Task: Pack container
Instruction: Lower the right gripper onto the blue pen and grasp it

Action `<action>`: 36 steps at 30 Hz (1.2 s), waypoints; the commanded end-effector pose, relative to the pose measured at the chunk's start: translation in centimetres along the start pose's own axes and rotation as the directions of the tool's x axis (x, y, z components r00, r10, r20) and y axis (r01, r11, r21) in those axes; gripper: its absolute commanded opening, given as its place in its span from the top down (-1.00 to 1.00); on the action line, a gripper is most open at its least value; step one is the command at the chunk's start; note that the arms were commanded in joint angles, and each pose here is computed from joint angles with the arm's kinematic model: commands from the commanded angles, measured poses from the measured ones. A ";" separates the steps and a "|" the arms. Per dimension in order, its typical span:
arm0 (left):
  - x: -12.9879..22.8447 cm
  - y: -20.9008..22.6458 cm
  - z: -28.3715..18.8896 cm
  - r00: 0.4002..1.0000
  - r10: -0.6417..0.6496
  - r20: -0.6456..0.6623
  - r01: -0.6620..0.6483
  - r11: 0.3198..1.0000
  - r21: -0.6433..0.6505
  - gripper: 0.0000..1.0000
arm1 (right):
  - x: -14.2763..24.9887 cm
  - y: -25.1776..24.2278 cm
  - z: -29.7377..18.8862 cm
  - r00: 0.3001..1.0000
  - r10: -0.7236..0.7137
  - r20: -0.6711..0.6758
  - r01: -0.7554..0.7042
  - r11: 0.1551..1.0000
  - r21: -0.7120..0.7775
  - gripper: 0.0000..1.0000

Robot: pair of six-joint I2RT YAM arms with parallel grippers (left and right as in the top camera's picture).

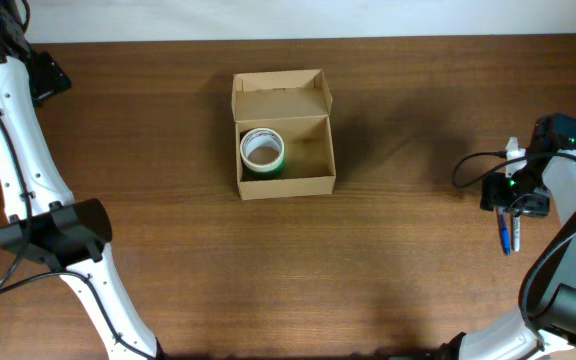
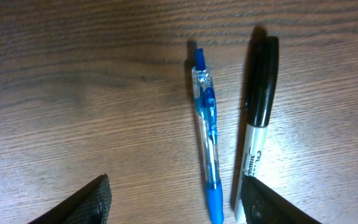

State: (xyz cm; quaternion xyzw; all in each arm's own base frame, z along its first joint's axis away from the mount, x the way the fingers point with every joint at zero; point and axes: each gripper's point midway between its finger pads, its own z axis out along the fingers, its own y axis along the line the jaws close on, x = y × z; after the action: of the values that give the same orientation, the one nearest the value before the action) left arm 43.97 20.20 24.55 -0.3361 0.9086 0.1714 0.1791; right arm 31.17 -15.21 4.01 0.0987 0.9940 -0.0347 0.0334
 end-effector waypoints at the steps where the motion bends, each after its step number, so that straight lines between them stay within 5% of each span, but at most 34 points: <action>1: -0.2 0.7 -1.2 0.999 -0.025 0.022 0.024 1.000 0.007 -0.99 | 0.5 -0.7 0.7 1.000 0.018 -0.018 -0.018 0.999 0.031 -0.36; 21: -0.2 0.7 -1.2 0.999 -0.025 0.022 0.025 1.000 0.007 -1.00 | 1.5 -0.5 5.9 0.991 0.019 -0.133 -0.016 1.000 0.019 -0.20; 26: -0.2 0.7 -1.2 0.999 -0.025 0.022 0.025 1.000 0.007 -1.00 | 1.2 -0.6 6.0 0.992 0.034 -0.123 -0.032 0.999 0.023 0.29; 36: -0.2 0.7 -1.2 0.999 -0.025 0.022 0.024 1.000 0.007 -1.00 | 1.3 -0.5 5.9 0.991 0.038 -0.126 -0.035 0.999 0.023 0.59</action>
State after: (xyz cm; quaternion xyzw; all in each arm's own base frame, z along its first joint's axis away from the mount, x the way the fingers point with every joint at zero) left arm 43.97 20.20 24.55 -0.3361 0.9086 0.1714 0.1791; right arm 31.28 -15.69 -0.27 0.1118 0.9932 -0.0330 0.0005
